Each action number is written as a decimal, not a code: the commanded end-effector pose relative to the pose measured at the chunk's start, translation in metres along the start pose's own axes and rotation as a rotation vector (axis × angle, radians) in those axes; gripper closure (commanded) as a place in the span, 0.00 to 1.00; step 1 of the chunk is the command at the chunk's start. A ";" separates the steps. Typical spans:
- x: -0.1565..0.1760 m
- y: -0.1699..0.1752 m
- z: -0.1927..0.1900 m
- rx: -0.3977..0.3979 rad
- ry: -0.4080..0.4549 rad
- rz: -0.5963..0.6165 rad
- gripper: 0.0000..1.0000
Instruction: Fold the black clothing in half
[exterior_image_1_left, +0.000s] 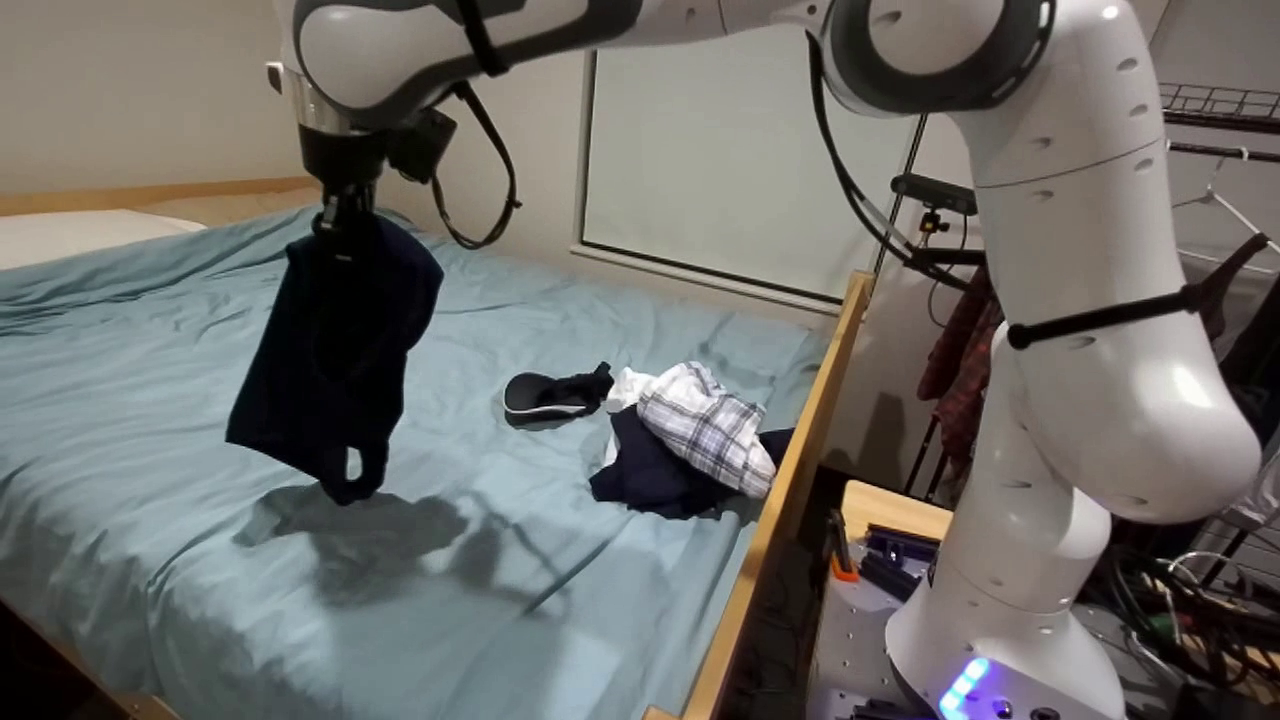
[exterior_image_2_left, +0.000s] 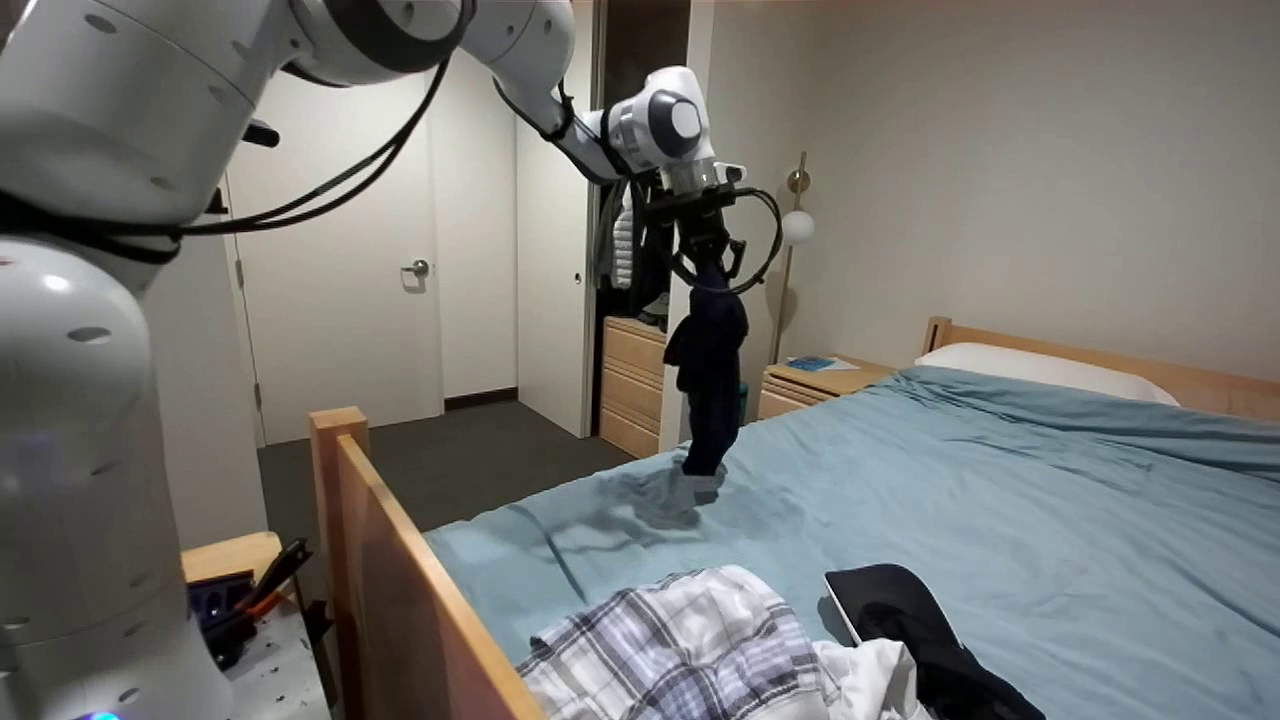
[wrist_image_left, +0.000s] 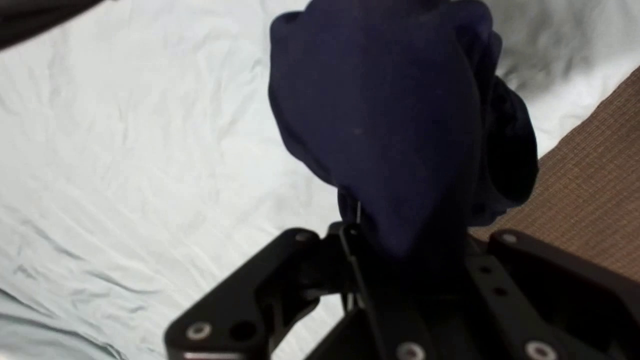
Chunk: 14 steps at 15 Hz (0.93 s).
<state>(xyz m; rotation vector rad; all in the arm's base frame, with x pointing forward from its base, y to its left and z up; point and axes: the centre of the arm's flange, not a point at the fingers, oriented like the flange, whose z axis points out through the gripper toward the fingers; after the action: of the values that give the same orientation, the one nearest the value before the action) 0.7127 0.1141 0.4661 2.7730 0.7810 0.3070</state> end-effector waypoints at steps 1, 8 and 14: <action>0.057 0.005 -0.018 -0.026 0.069 -0.186 0.92; 0.061 -0.028 0.033 0.048 0.364 -0.364 0.92; -0.016 0.007 0.137 0.254 0.401 -0.010 0.92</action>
<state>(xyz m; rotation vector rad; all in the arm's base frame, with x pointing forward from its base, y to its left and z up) 0.7669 0.1250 0.3708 2.8301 1.1191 0.8330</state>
